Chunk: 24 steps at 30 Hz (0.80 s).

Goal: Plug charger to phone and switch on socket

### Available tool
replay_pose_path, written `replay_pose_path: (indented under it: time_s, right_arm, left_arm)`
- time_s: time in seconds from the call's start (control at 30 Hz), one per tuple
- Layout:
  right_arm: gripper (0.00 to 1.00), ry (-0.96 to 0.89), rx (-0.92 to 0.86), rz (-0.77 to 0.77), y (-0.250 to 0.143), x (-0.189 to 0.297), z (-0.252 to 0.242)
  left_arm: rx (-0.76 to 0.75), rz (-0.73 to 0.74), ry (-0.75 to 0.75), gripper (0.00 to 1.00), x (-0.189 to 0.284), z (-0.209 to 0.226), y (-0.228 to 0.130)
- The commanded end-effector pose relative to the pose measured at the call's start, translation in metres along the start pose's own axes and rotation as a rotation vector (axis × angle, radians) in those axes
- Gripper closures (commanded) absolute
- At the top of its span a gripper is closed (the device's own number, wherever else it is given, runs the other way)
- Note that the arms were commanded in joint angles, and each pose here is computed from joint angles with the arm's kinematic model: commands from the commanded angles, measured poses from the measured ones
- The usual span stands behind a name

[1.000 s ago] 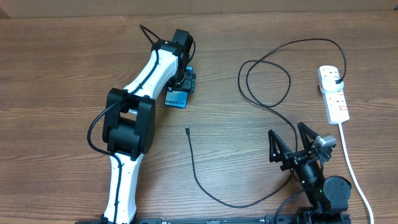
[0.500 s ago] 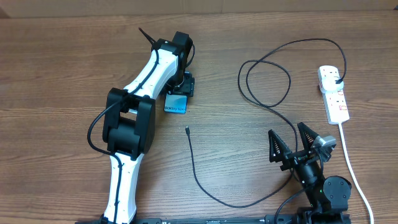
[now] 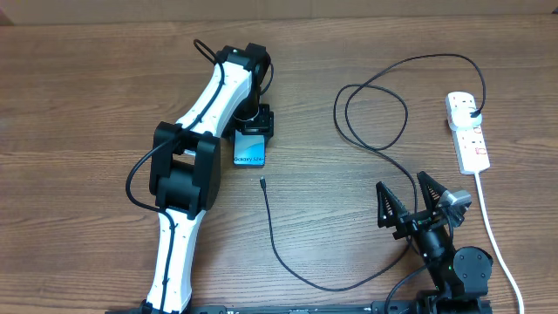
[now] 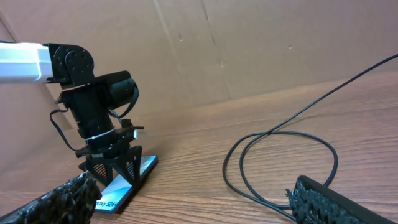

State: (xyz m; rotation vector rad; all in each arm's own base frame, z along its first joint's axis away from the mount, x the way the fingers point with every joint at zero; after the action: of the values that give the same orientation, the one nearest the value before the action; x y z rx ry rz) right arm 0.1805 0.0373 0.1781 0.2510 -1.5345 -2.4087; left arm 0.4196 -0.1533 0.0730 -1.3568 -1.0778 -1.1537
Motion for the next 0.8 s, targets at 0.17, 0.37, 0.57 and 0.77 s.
replay_pose_path:
  time_s: [0.17, 0.37, 0.57, 0.77]
  right_arm:
    - [0.00, 0.003, 0.000, -0.001, -0.002, 0.000, -0.001]
    - [0.00, 0.003, 0.000, -0.001, -0.002, 0.000, -0.001]
    - [0.00, 0.003, 0.000, -0.001, -0.002, 0.000, -0.001]
    - [0.00, 0.002, 0.000, -0.002, -0.002, 0.000, -0.001]
  left_arm:
    - [0.055, 0.061, -0.142, 0.83, 0.010, -0.010, -0.007]
    - [0.148, 0.155, -0.270, 0.86, 0.016, 0.000, -0.015]
    - [0.295, 0.245, -0.356, 0.96, 0.023, 0.028, -0.022]
    - [0.392, 0.320, -0.471, 0.96, 0.033, 0.047, -0.028]
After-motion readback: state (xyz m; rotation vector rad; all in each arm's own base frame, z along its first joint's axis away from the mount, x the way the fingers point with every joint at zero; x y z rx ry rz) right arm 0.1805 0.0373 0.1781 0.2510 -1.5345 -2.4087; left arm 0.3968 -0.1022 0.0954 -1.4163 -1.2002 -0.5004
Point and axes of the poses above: each gripper's point midway between its finger pads, its own x axis back along the fingers, its own z axis along the line the jaws close on, y = z × x, the point moved 6 cm from there along x, back along the fingers, and after that the axes turned 6 degrees about -x, right-handed, at the moved point
